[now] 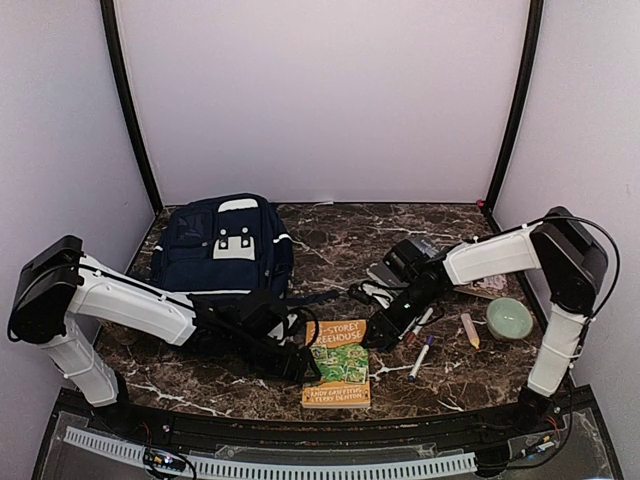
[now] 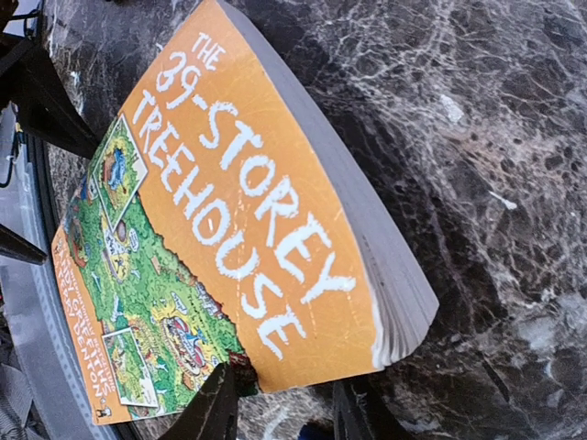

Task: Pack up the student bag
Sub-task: Pick up the book at the corner of the board.

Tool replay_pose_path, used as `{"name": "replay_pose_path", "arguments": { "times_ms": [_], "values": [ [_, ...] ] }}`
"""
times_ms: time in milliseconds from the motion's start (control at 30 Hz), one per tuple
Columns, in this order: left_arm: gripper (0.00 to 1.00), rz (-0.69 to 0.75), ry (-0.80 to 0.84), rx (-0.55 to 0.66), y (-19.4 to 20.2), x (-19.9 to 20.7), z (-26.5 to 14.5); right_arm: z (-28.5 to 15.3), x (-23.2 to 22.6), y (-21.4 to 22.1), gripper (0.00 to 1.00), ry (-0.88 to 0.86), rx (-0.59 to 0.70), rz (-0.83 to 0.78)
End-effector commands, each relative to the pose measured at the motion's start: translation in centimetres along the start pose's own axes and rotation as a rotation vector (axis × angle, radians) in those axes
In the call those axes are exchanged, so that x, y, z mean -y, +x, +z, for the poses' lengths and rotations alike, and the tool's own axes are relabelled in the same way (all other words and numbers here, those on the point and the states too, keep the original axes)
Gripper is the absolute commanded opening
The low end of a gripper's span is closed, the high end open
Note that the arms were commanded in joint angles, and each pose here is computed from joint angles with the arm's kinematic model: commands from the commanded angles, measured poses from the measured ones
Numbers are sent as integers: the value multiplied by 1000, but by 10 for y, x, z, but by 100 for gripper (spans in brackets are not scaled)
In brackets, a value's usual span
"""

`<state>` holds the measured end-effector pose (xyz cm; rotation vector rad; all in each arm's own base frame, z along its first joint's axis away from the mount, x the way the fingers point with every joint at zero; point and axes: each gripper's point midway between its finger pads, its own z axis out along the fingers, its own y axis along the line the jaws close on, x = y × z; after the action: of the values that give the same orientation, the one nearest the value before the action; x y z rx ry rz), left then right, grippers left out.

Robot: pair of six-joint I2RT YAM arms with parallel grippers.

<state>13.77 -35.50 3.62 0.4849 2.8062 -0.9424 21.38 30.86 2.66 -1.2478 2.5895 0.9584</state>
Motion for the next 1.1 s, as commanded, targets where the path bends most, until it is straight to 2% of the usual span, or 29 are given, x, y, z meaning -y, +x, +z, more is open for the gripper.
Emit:
{"name": "replay_pose_path", "arguments": {
  "times_ms": [0,167,400,733,933,1067],
  "values": [
    [79,-99,-17,43,-1,-12,5,14,2,4,34,-38,-24,29],
    [80,-143,-27,54,-4,-15,8,26,9,13,27,-50,-58,67],
    [83,-268,-31,1,3,-30,15,46,28,38,17,-52,-119,123],
    [83,-236,181,51,-10,-12,26,65,43,48,15,-61,-180,201],
    [86,-123,123,228,-52,-6,9,72,44,50,15,-72,-193,210],
    [87,-77,176,363,-85,13,-3,76,42,51,16,-87,-194,204]
  ]
}}
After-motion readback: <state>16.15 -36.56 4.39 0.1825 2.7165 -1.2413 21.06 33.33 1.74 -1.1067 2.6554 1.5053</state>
